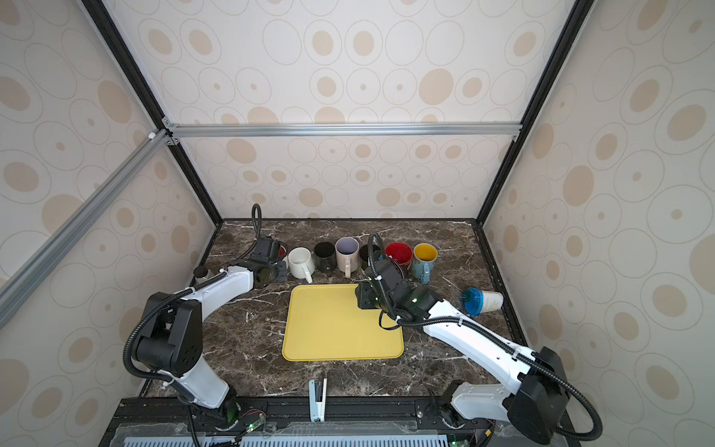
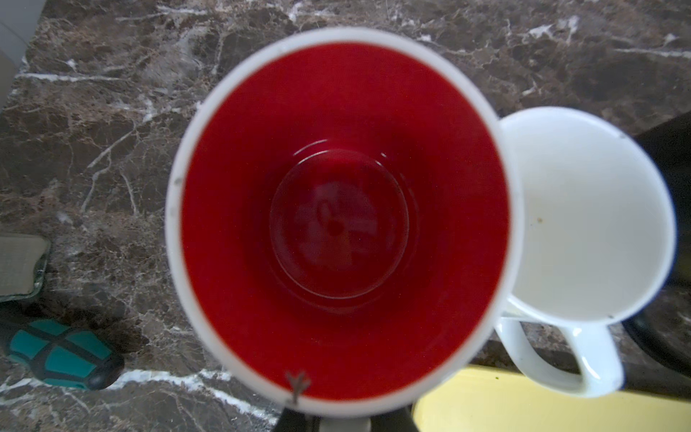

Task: Turn the mug right side up
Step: 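Lower the red-lined white mug upright beside the white mug with the left gripper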

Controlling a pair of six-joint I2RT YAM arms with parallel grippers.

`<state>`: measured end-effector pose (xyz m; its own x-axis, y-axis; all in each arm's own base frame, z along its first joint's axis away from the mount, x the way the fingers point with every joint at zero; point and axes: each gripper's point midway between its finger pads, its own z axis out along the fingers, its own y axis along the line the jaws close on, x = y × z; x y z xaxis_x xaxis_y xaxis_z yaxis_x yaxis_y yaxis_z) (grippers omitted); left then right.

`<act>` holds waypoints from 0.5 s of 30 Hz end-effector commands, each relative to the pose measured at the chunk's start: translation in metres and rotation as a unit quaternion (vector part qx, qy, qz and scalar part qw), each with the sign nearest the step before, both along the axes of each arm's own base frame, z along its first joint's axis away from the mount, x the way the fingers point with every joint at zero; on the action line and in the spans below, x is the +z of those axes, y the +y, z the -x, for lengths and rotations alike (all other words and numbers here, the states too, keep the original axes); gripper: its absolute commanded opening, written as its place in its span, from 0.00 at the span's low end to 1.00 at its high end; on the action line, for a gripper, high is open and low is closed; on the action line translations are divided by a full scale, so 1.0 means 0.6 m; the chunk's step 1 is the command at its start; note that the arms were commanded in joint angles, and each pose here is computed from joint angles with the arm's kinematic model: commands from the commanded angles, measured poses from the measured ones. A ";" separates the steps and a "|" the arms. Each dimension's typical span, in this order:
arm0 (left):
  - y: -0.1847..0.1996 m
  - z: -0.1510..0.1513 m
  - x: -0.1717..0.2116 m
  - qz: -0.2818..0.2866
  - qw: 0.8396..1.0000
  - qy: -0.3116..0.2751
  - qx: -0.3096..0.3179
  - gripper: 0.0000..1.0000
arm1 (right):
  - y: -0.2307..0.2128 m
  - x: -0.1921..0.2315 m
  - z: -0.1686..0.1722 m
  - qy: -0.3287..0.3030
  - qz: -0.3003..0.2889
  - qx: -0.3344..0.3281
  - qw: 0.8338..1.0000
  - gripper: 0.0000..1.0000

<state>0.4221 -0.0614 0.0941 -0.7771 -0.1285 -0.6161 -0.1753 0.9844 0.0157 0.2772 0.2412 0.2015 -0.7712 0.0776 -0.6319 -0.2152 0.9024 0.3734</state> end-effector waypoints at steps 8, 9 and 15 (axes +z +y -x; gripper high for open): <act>-0.008 -0.039 0.010 0.025 0.999 -0.046 -0.010 0.00 | -0.003 0.001 -0.001 0.008 0.003 0.000 1.000 0.47; -0.008 -0.038 0.010 0.024 0.999 -0.045 -0.011 0.00 | -0.003 -0.001 0.000 0.008 0.003 0.000 1.000 0.47; -0.008 -0.035 -0.005 0.024 0.999 -0.033 -0.013 0.00 | -0.004 -0.005 0.002 0.010 0.003 -0.001 1.000 0.47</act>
<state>0.4261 -0.0621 0.0769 -0.7838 -0.1421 -0.6045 -0.1678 0.9857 -0.0142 0.2778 0.2411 0.1990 -0.7790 0.0751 -0.6225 -0.2109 0.9036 0.3729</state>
